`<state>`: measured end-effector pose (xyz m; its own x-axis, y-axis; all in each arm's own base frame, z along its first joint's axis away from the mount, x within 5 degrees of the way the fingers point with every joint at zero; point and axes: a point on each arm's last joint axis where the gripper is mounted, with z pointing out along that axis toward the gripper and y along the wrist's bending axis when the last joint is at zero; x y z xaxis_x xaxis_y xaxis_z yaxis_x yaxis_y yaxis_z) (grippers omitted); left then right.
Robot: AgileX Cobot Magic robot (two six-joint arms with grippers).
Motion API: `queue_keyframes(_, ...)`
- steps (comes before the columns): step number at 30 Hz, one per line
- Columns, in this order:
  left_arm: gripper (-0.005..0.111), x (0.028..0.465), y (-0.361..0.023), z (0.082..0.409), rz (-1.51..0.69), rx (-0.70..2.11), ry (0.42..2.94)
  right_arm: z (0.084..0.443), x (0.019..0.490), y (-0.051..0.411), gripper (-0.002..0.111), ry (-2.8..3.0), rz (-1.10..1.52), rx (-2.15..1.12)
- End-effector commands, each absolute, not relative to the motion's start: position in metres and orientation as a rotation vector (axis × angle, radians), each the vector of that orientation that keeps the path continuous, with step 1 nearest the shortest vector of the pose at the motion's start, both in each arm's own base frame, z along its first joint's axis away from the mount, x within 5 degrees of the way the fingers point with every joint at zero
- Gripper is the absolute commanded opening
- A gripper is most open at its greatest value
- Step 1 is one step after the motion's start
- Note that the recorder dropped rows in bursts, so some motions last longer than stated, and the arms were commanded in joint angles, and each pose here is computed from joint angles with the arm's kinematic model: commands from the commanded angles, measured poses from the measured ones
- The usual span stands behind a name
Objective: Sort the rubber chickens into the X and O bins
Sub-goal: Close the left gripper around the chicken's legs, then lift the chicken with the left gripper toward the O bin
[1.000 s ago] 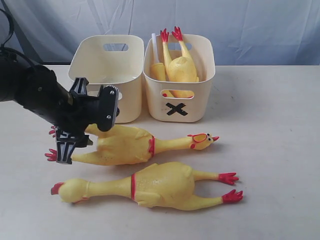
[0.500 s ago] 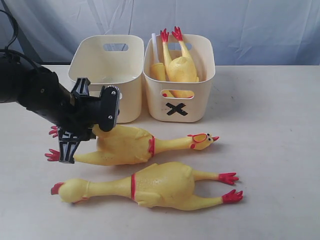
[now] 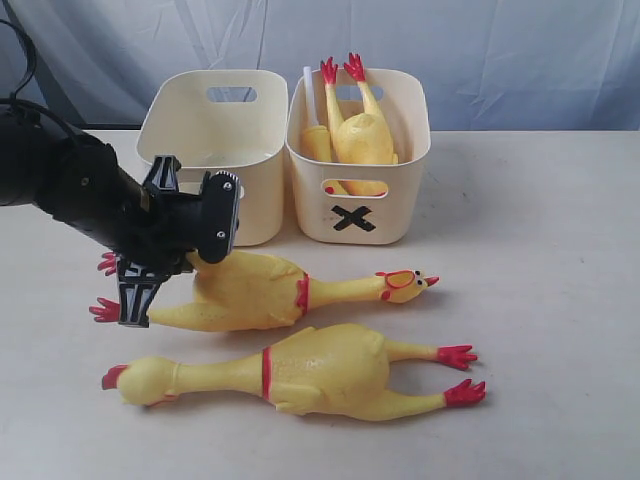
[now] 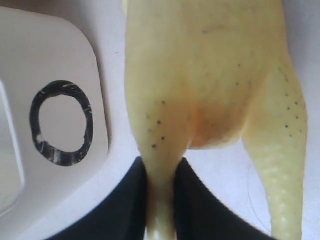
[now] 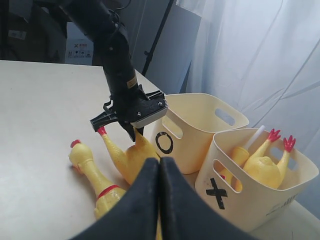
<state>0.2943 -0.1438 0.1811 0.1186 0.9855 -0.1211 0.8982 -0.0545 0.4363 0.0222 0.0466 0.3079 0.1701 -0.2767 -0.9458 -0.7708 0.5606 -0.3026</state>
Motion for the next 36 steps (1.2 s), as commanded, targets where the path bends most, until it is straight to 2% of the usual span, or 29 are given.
queue_keyframes(1,0.002,0.294,-0.144,0.180,0.284,2.000,1.840,0.307,0.022,0.046,0.000,1.402,0.443,-0.966)
queue_keyframes(10,0.000,0.292,-0.143,0.188,0.290,1.992,1.836,0.307,0.022,0.046,0.000,1.402,0.443,-0.966)
queue_keyframes(30,0.000,0.272,-0.133,0.238,0.323,1.916,1.794,0.307,0.022,0.046,0.000,1.402,0.443,-0.966)
queue_keyframes(36,0.000,0.263,-0.135,0.254,0.209,1.777,1.829,0.307,0.022,0.046,0.000,1.402,0.443,-0.966)
